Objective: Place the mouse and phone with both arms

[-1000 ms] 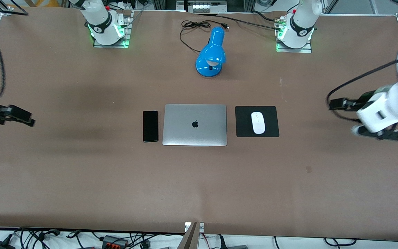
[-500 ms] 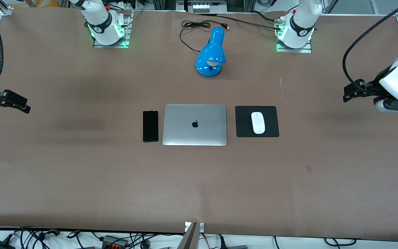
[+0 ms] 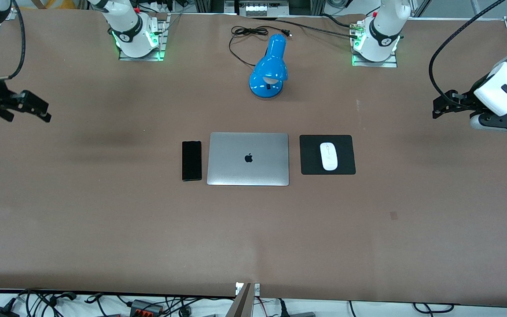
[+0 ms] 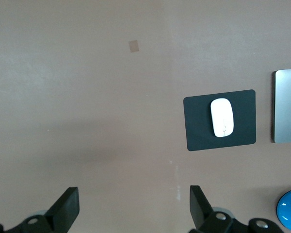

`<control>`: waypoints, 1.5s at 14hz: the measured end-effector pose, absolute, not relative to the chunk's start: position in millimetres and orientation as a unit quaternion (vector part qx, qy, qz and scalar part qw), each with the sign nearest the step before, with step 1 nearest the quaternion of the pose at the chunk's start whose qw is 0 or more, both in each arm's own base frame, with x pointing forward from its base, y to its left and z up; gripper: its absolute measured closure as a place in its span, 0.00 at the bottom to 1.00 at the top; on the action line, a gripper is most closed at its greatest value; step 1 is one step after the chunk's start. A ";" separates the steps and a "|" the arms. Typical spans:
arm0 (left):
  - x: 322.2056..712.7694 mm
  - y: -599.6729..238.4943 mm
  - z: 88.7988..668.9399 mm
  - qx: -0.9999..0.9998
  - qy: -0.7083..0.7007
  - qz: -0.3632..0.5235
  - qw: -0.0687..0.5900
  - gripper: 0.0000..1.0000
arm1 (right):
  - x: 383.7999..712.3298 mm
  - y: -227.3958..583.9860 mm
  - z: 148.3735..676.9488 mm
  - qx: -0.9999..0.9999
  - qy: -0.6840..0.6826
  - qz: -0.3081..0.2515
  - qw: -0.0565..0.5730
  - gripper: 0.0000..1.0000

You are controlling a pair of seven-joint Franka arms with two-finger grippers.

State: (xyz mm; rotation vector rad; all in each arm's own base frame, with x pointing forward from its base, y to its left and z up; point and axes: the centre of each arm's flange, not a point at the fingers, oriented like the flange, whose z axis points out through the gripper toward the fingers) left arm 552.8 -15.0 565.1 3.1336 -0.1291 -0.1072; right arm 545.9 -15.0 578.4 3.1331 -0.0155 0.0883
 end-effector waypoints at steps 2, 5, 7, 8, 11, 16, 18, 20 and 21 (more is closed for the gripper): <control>553.0 -14.1 563.7 0.999 -0.041 -0.035 0.002 0.00 | 543.1 -15.0 581.8 0.999 -0.005 0.031 0.004 0.00; 553.0 -14.1 563.7 0.999 -0.041 -0.035 0.002 0.00 | 543.5 -17.7 586.6 0.999 -0.008 0.036 0.004 0.00; 553.0 -14.1 563.8 0.999 -0.041 -0.034 0.002 0.00 | 543.3 -19.5 588.4 0.999 -0.009 0.038 0.004 0.00; 553.1 -14.2 563.8 0.999 -0.041 -0.034 0.002 0.00 | 543.2 -19.6 588.3 0.999 -0.009 0.037 0.004 0.00; 553.1 -14.2 563.8 0.999 -0.041 -0.034 0.002 0.00 | 542.6 -19.6 587.8 0.999 -0.009 0.035 0.004 0.00; 553.1 -13.7 563.5 0.999 -0.040 -0.035 0.002 0.00 | 542.5 -19.6 587.8 0.999 -0.009 0.034 0.004 0.00; 553.3 -14.7 563.6 0.999 -0.041 -0.034 0.002 0.00 | 542.4 -19.6 587.9 0.999 -0.010 0.034 0.004 0.00; 553.4 -16.0 563.9 0.999 -0.042 -0.033 0.002 0.00 | 542.4 -19.6 587.9 0.999 -0.019 0.034 -0.005 0.00; 553.4 -16.4 563.9 0.999 -0.043 -0.033 0.002 0.00 | 542.4 -20.5 588.0 0.999 -0.023 0.035 -0.013 0.00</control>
